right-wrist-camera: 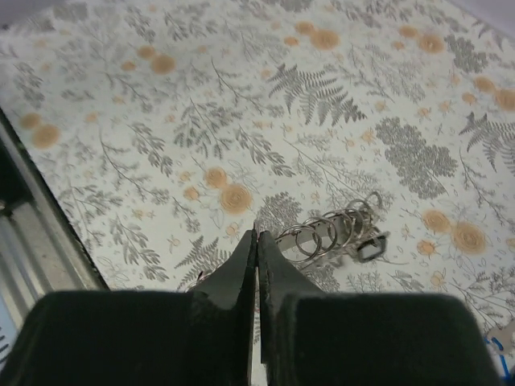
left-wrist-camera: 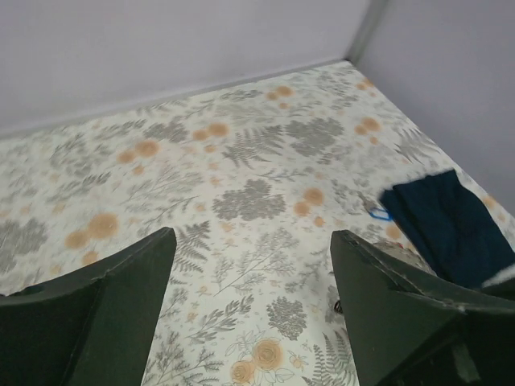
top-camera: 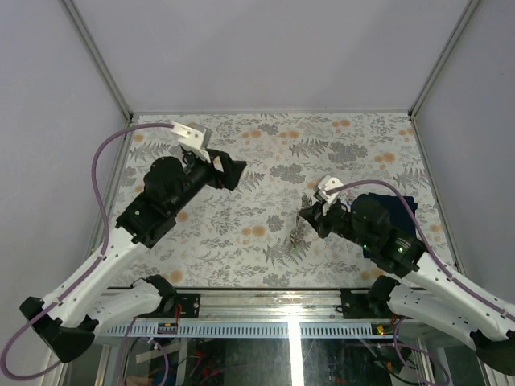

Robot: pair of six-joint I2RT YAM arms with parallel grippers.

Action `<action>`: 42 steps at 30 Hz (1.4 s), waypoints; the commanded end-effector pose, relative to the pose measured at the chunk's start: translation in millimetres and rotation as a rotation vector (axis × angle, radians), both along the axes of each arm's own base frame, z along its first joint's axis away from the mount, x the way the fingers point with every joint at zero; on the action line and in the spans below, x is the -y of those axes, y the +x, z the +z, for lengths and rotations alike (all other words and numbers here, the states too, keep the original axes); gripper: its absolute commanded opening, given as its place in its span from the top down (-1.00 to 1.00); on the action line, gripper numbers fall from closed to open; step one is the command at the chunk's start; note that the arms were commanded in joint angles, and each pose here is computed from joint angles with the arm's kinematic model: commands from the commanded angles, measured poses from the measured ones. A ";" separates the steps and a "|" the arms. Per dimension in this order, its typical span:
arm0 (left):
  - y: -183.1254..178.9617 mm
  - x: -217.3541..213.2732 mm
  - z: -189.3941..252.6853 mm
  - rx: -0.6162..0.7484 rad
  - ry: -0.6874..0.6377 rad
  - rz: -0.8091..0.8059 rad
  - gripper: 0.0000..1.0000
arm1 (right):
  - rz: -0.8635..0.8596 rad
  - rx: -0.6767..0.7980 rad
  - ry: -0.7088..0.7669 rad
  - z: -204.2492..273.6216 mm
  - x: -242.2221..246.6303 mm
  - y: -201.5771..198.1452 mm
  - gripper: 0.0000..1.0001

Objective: Put the keys on the keyring
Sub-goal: Place the keyring at the center of the board, then reset both arms

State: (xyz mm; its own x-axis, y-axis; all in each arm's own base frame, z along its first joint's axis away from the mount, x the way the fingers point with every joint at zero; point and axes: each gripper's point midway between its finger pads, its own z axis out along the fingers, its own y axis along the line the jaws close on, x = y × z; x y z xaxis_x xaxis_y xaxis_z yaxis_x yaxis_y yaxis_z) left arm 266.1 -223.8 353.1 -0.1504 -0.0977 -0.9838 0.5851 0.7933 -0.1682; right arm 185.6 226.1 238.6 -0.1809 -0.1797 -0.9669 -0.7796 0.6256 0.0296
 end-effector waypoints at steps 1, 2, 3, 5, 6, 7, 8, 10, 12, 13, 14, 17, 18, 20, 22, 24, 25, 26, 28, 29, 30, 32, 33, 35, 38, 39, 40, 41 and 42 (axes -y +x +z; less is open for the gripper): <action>17.7 -21.4 -6.9 -0.101 -0.101 0.067 -0.61 | -0.026 0.024 -0.092 -2.2 -8.5 22.0 0.98; 19.9 -24.6 -7.2 -0.106 -0.105 0.081 -0.63 | -0.017 0.019 -0.100 -8.4 -15.7 26.8 0.97; 21.4 -27.5 -5.6 -0.106 -0.109 0.093 -0.65 | -0.013 0.018 -0.103 -13.8 -23.1 32.4 0.98; 23.6 -33.4 -3.4 -0.107 -0.114 0.123 -0.73 | 0.005 0.010 -0.113 -26.0 -42.2 45.5 0.97; 23.9 -35.8 -1.3 -0.105 -0.116 0.132 -0.76 | 0.016 0.010 -0.113 -28.9 -51.2 51.3 0.96; 23.8 -37.1 -0.1 -0.108 -0.115 0.133 -0.78 | 0.030 0.008 -0.114 -32.6 -61.4 57.2 0.96; 23.5 -38.3 2.1 -0.110 -0.120 0.136 -0.80 | 0.045 0.002 -0.119 -37.4 -71.1 62.5 0.95; 21.9 -39.4 8.2 -0.120 -0.146 0.134 -0.88 | 0.058 -0.008 -0.126 -47.4 -87.4 74.2 0.95; 20.3 -39.6 17.7 -0.129 -0.187 0.125 -0.90 | 0.056 -0.010 -0.133 -57.3 -101.3 87.6 0.91; 19.4 -38.9 23.8 -0.129 -0.209 0.115 -0.91 | 0.050 -0.014 -0.144 -63.6 -105.7 93.9 0.88; 19.2 -38.5 29.9 -0.127 -0.235 0.111 -0.92 | 0.043 -0.020 -0.148 -68.5 -109.1 100.4 0.85; 19.8 -44.8 53.2 -0.082 -0.345 0.143 -0.94 | 0.039 -0.076 -0.120 -82.1 -113.3 118.3 0.60; 20.6 -48.9 61.0 -0.064 -0.381 0.164 -0.99 | 0.043 -0.099 -0.097 -83.1 -114.0 123.1 0.51; 22.2 -57.2 73.9 -0.041 -0.433 0.207 -0.99 | 0.055 -0.141 -0.035 -81.2 -113.1 130.3 0.33; 24.5 -65.3 82.3 -0.038 -0.475 0.255 -1.00 | 0.045 -0.153 0.012 -74.0 -108.0 134.5 0.16; 27.5 -73.4 88.6 -0.049 -0.523 0.307 -1.00 | 0.020 -0.162 0.046 -64.7 -101.3 137.0 -0.05; 29.8 -77.2 89.7 -0.057 -0.543 0.336 -1.00 | -0.002 -0.177 0.060 -60.5 -96.0 138.0 -0.16; 31.8 -81.0 91.6 -0.061 -0.563 0.361 -1.00 | -0.028 -0.199 0.074 -57.6 -90.9 137.6 -0.24; 34.4 -86.2 94.6 -0.069 -0.602 0.398 -1.00 | -0.120 -0.273 0.123 -53.0 -77.8 136.6 -0.40; 35.2 -88.0 97.8 -0.069 -0.619 0.410 -0.99 | -0.160 -0.298 0.138 -49.7 -71.4 134.6 -0.46; 36.9 -88.9 99.2 -0.073 -0.630 0.420 -0.99 | -0.192 -0.312 0.143 -45.3 -63.5 130.5 -0.49; 39.2 -89.1 102.8 -0.082 -0.644 0.430 -1.00 | -0.248 -0.302 0.166 -33.5 -46.9 122.1 -0.65; 40.0 -89.0 105.7 -0.083 -0.651 0.432 -1.00 | -0.260 -0.287 0.180 -27.1 -39.2 115.9 -0.88; 42.8 -87.3 106.5 -0.085 -0.649 0.432 -1.00 | -0.331 -0.242 0.181 -15.4 -16.5 109.8 -0.98; 44.3 -86.5 107.2 -0.085 -0.653 0.432 -1.00 | -0.416 -0.149 0.151 1.7 17.2 101.1 -0.98; 43.7 -86.0 108.4 -0.083 -0.655 0.426 -1.00 | -0.458 -0.129 0.150 5.3 29.4 98.4 -0.99; 42.7 -86.5 109.9 -0.080 -0.658 0.425 -0.99 | -0.497 -0.114 0.149 7.9 41.4 94.9 -0.98; 42.1 -87.6 110.6 -0.076 -0.659 0.427 -1.00 | -0.505 -0.089 0.154 16.2 50.2 87.8 -0.99; 42.1 -90.1 109.8 -0.072 -0.659 0.439 -1.00 | -0.505 -0.073 0.145 18.9 56.5 81.7 -0.98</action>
